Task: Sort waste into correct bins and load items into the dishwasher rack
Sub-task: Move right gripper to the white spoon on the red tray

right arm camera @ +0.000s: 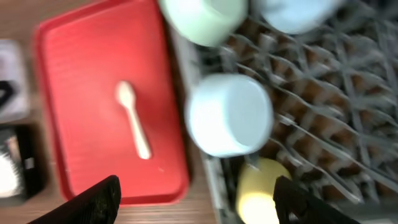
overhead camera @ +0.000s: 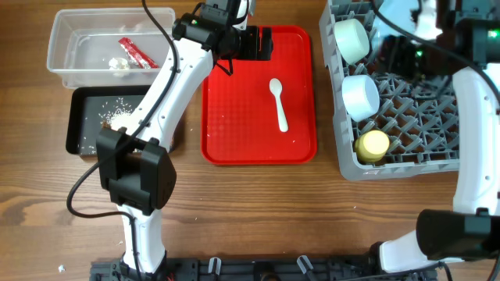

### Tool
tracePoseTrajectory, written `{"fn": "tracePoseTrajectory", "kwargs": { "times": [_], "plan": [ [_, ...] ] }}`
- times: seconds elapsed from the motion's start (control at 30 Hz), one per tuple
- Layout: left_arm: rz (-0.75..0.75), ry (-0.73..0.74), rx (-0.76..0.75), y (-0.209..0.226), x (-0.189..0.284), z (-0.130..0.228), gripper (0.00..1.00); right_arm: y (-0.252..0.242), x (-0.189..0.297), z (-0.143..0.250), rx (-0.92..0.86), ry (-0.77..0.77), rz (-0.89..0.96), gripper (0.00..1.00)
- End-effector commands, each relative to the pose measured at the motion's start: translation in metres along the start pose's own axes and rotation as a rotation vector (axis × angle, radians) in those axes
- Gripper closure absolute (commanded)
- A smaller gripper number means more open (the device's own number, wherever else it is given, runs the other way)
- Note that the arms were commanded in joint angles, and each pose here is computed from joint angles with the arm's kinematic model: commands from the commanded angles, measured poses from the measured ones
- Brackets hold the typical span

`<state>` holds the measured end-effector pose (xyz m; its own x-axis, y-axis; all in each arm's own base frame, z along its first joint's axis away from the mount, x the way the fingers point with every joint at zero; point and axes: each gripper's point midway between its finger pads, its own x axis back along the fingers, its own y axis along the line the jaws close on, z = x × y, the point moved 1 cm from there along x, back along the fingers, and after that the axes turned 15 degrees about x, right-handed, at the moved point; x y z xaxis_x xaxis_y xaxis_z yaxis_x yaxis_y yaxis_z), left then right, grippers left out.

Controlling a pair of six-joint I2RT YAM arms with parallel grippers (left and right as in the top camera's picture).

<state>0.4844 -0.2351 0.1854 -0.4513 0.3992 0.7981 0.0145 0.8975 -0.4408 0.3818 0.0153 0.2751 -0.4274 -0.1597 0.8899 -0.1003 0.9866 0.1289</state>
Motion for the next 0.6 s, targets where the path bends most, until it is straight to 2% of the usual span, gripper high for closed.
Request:
{"fn": "tracePoseTrajectory", "kwargs": {
  "times": [0.0,0.1,0.27,0.57],
  "plan": [
    [0.001,-0.019,-0.013,-0.004,0.004,-0.004,0.00,0.051,-0.013,-0.015,0.109,-0.035,-0.121,0.20],
    [-0.009,-0.004,-0.010,-0.002,0.004,0.000,0.00,0.074,-0.036,-0.023,0.132,-0.032,-0.136,0.21],
    [-0.010,-0.039,0.018,0.007,0.012,-0.013,0.00,0.105,-0.091,-0.028,0.147,0.020,-0.163,0.25],
    [-0.088,-0.063,0.478,0.099,0.053,-0.043,0.00,0.145,-0.184,-0.013,0.152,0.124,-0.154,0.31]
  ]
}}
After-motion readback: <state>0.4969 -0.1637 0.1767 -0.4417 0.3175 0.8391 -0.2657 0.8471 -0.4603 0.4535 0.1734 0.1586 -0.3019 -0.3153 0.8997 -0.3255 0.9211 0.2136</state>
